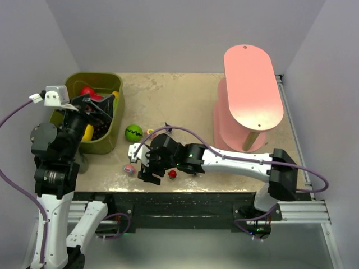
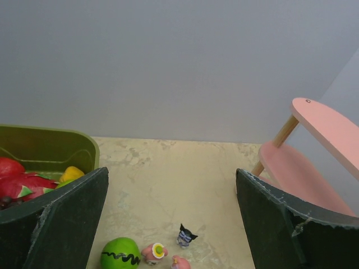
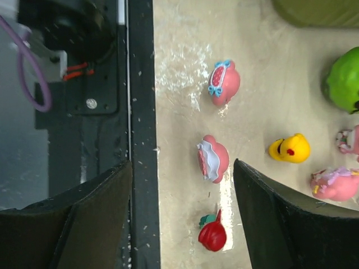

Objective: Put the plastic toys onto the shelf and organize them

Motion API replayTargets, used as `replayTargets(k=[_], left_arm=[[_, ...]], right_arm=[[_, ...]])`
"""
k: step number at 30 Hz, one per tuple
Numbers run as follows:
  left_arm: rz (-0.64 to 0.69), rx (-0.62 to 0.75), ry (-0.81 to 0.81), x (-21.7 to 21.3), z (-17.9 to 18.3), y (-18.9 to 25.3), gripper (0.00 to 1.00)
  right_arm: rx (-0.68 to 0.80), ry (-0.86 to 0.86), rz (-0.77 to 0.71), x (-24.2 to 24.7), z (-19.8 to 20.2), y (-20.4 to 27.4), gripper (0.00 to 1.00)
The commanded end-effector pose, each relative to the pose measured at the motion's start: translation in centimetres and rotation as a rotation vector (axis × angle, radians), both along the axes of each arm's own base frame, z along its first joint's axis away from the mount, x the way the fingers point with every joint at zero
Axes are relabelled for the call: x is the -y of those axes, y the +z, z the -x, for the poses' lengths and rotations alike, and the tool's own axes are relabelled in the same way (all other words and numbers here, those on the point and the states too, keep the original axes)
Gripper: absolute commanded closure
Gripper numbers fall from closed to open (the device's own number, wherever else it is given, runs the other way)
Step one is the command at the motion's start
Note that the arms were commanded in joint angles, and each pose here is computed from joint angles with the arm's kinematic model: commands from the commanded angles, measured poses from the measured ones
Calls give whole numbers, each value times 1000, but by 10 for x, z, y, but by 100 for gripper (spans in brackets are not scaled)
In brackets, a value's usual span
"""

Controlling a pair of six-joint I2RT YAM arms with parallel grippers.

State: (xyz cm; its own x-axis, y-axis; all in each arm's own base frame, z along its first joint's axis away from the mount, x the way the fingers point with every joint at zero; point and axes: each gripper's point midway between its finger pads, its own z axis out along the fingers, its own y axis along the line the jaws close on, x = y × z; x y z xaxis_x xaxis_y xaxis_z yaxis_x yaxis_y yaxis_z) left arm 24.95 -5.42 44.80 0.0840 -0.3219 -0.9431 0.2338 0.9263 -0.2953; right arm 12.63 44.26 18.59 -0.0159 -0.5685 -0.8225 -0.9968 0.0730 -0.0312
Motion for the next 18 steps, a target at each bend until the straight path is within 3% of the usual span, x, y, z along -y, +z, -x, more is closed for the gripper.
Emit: replayTargets(k=[1, 8, 18], left_arm=[[-6, 51, -28, 3, 11, 18, 0], [-15, 43, -36, 5, 11, 15, 0], [-38, 31, -27, 3, 7, 7, 0]], right_arm=[[86, 24, 49, -13, -14, -31, 26], [199, -17, 84, -19, -37, -77, 38], [238, -36, 116, -23, -47, -101, 39]])
